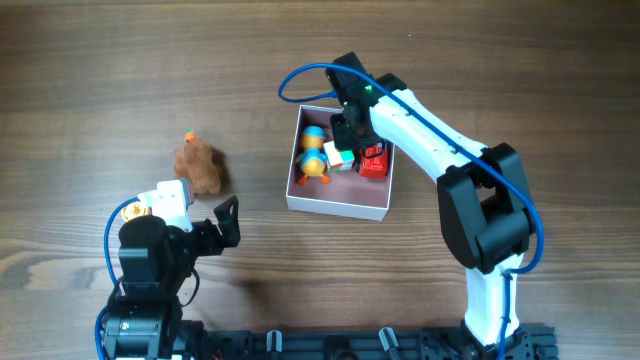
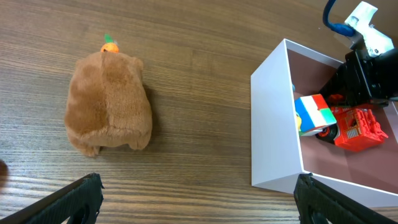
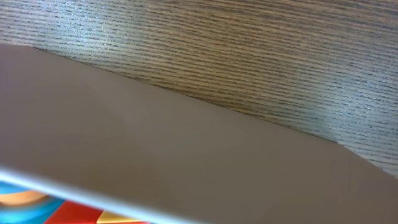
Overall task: Pack container
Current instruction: 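Lower the duck into the box's left side and release it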
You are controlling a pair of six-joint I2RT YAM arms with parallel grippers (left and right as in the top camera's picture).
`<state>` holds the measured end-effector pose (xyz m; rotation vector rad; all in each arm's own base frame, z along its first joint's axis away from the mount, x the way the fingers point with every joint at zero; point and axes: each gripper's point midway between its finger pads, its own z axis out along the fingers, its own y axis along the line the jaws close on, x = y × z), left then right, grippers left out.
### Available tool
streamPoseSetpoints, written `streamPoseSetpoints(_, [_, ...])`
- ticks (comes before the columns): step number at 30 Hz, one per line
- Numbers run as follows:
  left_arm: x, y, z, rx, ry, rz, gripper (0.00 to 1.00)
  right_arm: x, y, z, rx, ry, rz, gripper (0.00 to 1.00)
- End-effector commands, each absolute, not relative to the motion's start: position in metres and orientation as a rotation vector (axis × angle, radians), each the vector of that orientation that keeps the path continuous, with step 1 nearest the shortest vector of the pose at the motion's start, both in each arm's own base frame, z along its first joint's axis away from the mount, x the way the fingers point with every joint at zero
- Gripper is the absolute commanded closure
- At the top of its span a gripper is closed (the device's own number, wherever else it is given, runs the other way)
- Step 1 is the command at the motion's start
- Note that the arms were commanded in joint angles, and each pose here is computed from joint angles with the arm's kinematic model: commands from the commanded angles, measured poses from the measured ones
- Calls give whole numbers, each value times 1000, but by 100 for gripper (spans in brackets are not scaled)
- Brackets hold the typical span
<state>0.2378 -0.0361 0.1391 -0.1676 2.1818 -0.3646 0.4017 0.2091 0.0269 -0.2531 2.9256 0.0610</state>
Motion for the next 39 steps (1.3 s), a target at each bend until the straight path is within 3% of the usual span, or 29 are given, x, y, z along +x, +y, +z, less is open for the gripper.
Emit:
streamPoseSetpoints(1, [240,-38,150,-172,2156,-383,0,399,206,16,-261,2949,39,96])
streamPoseSetpoints(9, [240,-38,150,-172,2156,-383,0,420,216,35,-326,2862,68,94])
streamPoseSetpoints(13, [240,-38,150,-172,2156,-383,0,433,219,101,-335,2748,90,93])
streamPoseSetpoints(16, [240,-38,150,-172,2156,-383,0,419,218,126,-399,2744,108,94])
streamPoseSetpoints(24, [240,-38,150,-172,2156,-384,0,359,259,95,-827,2811,259,94])
streamPoseSetpoints(31, [240,-38,150,-172,2156,-383,0,368,279,96,-913,2707,286,96])
streamPoseSetpoints(39, [240,-38,150,-172,2156,-383,0,367,277,51,-936,2799,254,96])
